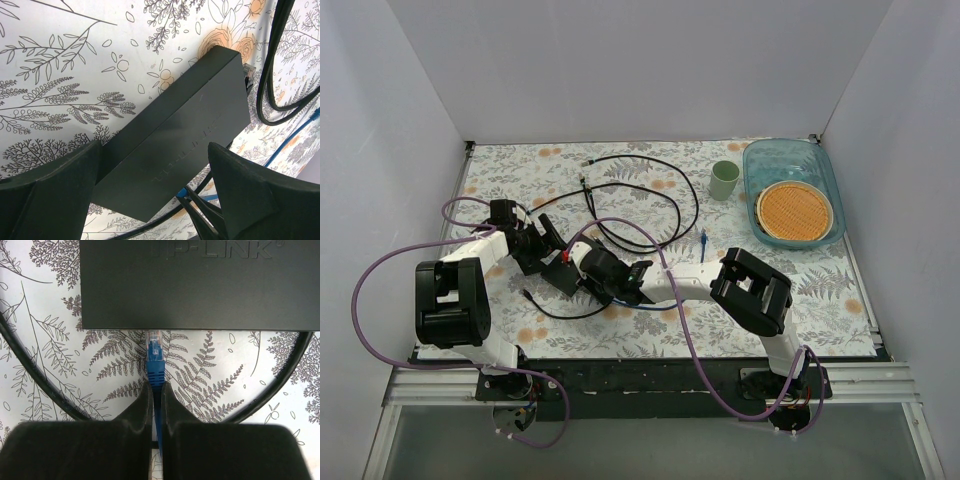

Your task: Insert the plug into the switch port

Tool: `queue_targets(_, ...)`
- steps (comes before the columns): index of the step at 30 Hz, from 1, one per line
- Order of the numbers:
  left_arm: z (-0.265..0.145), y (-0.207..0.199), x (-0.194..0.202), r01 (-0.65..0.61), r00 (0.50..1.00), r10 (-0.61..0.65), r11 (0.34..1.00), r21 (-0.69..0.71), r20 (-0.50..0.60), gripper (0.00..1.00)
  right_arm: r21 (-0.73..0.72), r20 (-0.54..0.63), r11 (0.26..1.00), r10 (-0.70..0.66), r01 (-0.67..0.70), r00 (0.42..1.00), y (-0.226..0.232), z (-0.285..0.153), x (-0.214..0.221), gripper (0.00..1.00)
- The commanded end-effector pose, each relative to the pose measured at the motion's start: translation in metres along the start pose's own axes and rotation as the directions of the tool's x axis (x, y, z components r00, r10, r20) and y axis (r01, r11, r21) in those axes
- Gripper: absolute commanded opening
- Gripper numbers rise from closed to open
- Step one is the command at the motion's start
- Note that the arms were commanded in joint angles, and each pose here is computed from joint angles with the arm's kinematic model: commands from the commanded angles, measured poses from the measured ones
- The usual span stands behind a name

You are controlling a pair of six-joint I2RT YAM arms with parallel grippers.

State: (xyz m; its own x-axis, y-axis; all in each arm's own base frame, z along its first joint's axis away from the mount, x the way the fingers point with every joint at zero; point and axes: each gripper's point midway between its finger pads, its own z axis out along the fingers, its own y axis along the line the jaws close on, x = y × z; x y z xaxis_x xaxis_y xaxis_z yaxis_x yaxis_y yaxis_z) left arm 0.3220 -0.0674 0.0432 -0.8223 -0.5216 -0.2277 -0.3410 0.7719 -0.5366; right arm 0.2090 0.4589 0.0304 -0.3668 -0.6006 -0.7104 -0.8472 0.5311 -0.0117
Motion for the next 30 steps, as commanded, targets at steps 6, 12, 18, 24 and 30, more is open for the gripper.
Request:
queue_targets(6, -0.002, -0.006, 0.003, -0.013, 1.0, 0.014, 0.999, 0.041, -0.008, 0.86, -0.031, 0.109, 0.999, 0.02, -0.017, 0.994, 0.01, -0.007, -0.033, 0.01)
queue_targets(12, -0.002, -0.006, 0.004, -0.017, 1.0, 0.017, 0.999, 0.042, -0.011, 0.86, -0.044, 0.153, 0.999, 0.017, -0.01, 0.988, 0.013, -0.014, -0.041, 0.01)
queue_targets(18, -0.002, -0.007, 0.006, -0.018, 1.0, 0.018, 0.998, 0.052, -0.018, 0.84, -0.025, 0.154, 0.999, 0.027, -0.024, 0.988, 0.01, -0.009, -0.044, 0.01)
queue_targets(24, -0.002, -0.008, 0.011, -0.019, 0.999, 0.021, 0.998, 0.065, -0.035, 0.84, 0.051, 0.149, 0.997, 0.044, -0.052, 0.988, -0.002, -0.005, -0.045, 0.01)
queue_targets(30, 0.0, -0.011, 0.015, -0.017, 0.998, 0.022, 0.996, 0.089, -0.061, 0.84, 0.081, 0.171, 0.995, 0.04, -0.055, 0.984, -0.007, 0.0, -0.053, 0.01)
